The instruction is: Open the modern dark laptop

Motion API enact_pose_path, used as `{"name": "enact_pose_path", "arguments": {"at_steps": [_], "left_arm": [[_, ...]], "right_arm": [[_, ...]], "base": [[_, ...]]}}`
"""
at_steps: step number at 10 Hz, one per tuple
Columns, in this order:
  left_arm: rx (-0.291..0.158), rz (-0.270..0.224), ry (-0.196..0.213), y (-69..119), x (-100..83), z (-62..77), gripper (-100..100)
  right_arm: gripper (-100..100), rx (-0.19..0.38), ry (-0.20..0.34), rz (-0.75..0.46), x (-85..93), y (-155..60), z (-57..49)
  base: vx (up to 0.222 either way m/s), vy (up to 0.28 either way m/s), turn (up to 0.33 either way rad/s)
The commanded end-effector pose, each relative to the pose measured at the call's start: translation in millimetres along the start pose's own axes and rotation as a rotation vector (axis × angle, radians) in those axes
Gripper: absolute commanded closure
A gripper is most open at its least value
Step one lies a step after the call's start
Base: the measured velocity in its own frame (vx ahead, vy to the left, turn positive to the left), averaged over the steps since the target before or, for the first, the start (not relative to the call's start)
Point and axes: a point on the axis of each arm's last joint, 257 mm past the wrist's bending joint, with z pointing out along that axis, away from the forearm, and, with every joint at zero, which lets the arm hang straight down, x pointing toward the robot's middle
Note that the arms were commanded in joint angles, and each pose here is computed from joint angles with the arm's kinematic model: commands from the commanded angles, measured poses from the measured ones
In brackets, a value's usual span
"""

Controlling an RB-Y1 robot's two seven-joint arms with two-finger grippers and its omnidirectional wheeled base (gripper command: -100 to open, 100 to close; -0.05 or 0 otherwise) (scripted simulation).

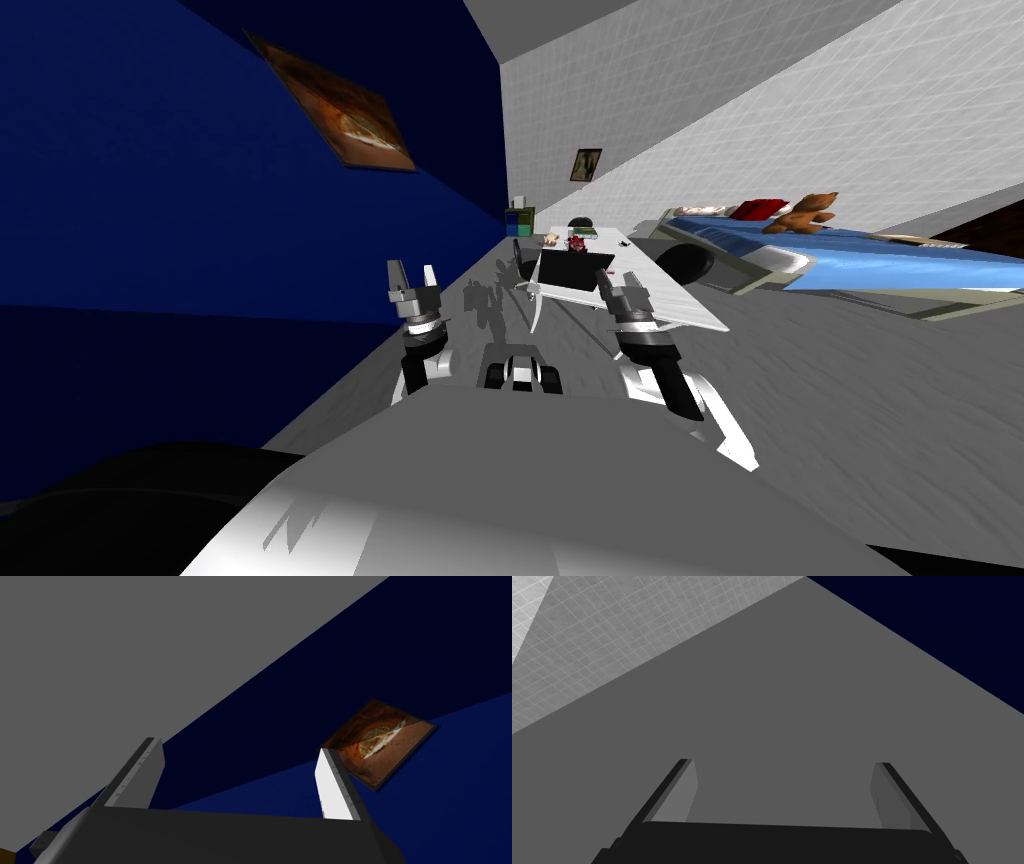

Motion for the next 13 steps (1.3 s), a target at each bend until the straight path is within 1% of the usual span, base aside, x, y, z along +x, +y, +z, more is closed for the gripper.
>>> {"name": "enact_pose_path", "arguments": {"at_steps": [1,2,3,4,5,6,7,8,9,10,11,12,13], "left_arm": [[0.0,0.0,0.0,0.0,0.0,0.0,0],[0.0,0.0,0.0,0.0,0.0,0.0,0],[0.0,0.0,0.0,0.0,0.0,0.0,0],[0.0,0.0,0.0,0.0,0.0,0.0,0],[0.0,0.0,0.0,0.0,0.0,0.0,0],[0.0,0.0,0.0,0.0,0.0,0.0,0],[0.0,0.0,0.0,0.0,0.0,0.0,0],[0.0,0.0,0.0,0.0,0.0,0.0,0],[0.0,0.0,0.0,0.0,0.0,0.0,0],[0.0,0.0,0.0,0.0,0.0,0.0,0],[0.0,0.0,0.0,0.0,0.0,0.0,0],[0.0,0.0,0.0,0.0,0.0,0.0,0],[0.0,0.0,0.0,0.0,0.0,0.0,0]], "right_arm": [[-100,0.02,0.03,-0.09,6.3,-7,-0.1],[-100,0.037,0.058,-0.152,12.1,-15,-0.6],[-100,0.036,0.058,-0.165,12.1,-15,-0.6],[-100,0.053,0.087,-0.226,18.2,-22,-1.5],[-100,0.052,0.088,-0.24,18.2,-22,-1.5],[-100,0.069,0.118,-0.302,24.4,-31,-2.6],[-100,0.068,0.119,-0.316,24.4,-31,-2.6],[-100,0.084,0.151,-0.378,30.6,-40,-4.1],[-100,0.083,0.152,-0.392,30.6,-40,-4.1],[-100,0.098,0.185,-0.456,36.8,-49,-5.9],[-100,0.096,0.186,-0.469,36.8,-49,-5.9],[-100,0.11,0.221,-0.533,42.8,-59,-8.1],[-100,0.109,0.222,-0.546,42.8,-59,-8.1]], "base": [[0.085,0.083,-0.001],[0.097,0.092,0.003],[0.076,0.078,-0.001],[0.09,0.09,0.003],[0.084,0.075,0.0],[0.089,0.067,0.002],[0.088,0.065,0.0],[0.124,0.098,0.004],[0.096,0.086,-0.002],[0.09,0.108,0.004],[0.077,0.091,-0.001],[0.102,0.086,0.003],[0.09,0.07,-0.002]]}}
